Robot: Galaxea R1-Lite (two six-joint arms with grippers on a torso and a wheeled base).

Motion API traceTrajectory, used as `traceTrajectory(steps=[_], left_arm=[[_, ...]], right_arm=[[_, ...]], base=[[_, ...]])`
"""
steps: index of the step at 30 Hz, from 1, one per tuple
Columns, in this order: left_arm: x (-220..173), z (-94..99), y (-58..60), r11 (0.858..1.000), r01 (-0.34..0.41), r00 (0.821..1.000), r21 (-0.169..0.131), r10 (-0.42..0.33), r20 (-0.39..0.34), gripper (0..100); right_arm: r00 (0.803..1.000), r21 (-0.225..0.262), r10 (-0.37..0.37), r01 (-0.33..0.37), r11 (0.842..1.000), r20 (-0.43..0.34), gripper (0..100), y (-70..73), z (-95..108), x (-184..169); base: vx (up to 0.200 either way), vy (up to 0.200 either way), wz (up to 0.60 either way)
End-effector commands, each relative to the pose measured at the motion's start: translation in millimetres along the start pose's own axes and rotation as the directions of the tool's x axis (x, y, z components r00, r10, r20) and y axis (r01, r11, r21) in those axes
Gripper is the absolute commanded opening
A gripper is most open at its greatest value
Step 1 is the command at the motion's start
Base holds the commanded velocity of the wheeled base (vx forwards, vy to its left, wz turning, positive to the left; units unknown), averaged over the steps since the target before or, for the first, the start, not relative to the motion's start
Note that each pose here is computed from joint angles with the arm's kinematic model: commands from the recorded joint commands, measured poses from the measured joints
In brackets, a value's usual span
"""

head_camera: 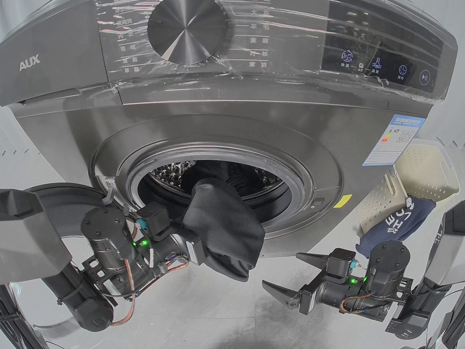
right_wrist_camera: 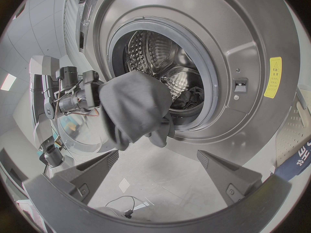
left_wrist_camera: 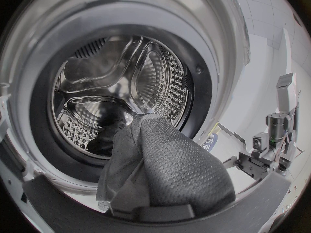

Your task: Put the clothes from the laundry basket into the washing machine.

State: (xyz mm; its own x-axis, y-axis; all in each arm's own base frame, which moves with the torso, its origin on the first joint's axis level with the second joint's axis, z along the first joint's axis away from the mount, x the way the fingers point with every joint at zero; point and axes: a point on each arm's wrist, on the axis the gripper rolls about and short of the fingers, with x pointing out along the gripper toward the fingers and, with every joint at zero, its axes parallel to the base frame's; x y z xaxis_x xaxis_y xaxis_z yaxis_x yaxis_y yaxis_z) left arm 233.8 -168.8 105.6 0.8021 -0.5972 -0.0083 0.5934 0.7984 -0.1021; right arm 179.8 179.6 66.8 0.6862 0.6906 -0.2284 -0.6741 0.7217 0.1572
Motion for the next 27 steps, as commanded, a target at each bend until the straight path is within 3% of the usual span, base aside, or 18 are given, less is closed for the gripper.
traceTrajectory(steps=[1, 4, 7, 18, 21, 27], left_arm=[[32.8, -15.2, -2.9, 1.000, 0.013, 1.000, -0.005, -0.013, -0.002, 0], [47.7, -13.6, -0.9, 1.000, 0.011, 0.999, -0.012, -0.010, 0.030, 0], [62.7, -16.3, 10.9, 1.000, -0.022, 0.998, -0.009, 0.023, 0.052, 0], [103.1, -23.9, 14.5, 1.000, -0.024, 0.994, -0.010, 0.025, 0.103, 0], [113.4, -24.2, 16.4, 0.999, -0.035, 0.996, -0.011, 0.036, 0.086, 0], [133.5, -11.1, 35.0, 0.997, -0.081, 0.989, -0.012, 0.081, 0.120, 0]], right_arm=[[1.000, -0.002, 0.011, -0.011, 1.000, 0.003, 100, 2.6, 0.4, 0.8], [1.000, -0.006, 0.027, -0.027, 1.000, -0.003, 100, 6.8, -0.7, -0.3], [1.000, -0.007, 0.029, -0.029, 1.000, 0.002, 100, 7.3, 0.1, 0.0], [0.999, -0.007, 0.032, -0.032, 0.999, 0.021, 100, 8.0, 4.9, -4.3], [0.999, -0.010, 0.039, -0.039, 0.999, 0.023, 100, 9.7, 5.3, -4.7], [0.998, -0.011, 0.051, -0.050, 0.999, 0.021, 100, 13.0, 4.8, -5.3]], base=[[0.000, 0.000, 0.00], [0.000, 0.000, 0.00], [0.000, 0.000, 0.00], [0.000, 0.000, 0.00], [0.000, 0.000, 0.00], [0.000, 0.000, 0.00]])
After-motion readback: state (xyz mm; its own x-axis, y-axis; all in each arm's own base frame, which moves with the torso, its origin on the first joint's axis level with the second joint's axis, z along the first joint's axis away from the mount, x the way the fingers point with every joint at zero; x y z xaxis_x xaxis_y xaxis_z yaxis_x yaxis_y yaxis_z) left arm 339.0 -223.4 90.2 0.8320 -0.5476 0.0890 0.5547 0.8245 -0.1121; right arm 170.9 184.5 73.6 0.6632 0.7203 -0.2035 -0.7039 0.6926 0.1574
